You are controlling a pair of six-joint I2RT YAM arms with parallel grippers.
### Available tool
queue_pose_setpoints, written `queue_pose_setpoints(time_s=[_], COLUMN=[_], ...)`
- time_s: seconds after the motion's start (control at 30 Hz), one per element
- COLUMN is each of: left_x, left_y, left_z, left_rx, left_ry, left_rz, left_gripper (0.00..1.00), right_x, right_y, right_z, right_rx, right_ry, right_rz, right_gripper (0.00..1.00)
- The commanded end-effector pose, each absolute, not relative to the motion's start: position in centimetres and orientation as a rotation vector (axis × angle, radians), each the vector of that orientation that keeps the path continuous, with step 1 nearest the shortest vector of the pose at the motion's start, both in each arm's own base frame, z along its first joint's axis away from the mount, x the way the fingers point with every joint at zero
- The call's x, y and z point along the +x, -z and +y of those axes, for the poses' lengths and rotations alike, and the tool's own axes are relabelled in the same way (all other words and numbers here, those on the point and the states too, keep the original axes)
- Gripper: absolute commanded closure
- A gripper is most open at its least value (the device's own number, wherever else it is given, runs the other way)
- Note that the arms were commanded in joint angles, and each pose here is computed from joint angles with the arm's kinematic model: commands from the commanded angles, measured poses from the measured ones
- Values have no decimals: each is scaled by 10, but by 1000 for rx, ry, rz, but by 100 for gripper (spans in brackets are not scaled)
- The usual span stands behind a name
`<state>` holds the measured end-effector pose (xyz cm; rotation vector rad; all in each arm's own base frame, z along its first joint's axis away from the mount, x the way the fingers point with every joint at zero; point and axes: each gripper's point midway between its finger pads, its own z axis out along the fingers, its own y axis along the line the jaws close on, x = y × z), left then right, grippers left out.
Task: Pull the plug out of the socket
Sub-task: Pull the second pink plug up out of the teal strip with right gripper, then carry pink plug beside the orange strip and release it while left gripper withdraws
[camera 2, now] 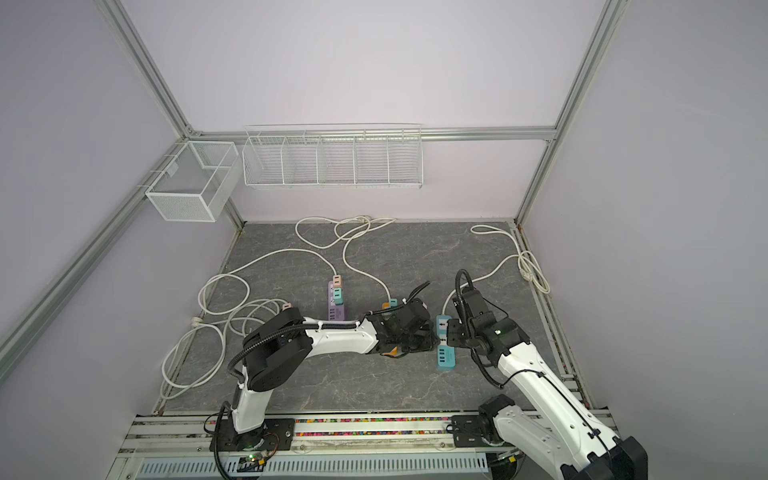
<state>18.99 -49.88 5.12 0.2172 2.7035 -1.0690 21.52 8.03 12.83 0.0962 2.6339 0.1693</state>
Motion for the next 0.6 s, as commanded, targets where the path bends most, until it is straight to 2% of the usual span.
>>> queue_pose_setpoints(time_s=[0.0, 0.57], left_x=[199, 216], left_y=[-85, -150], left_z=[-497, -446], left_rx=[245, 239], left_ry=[1066, 1012], left_rz=[2636, 2465], left_gripper=[70, 64], right_x=[214, 221], right_y=[-140, -164], right_z=[81, 125], right_rx=[110, 38], right_ry=[-200, -530], right_rz=[2614, 2546], right_gripper=[80, 80])
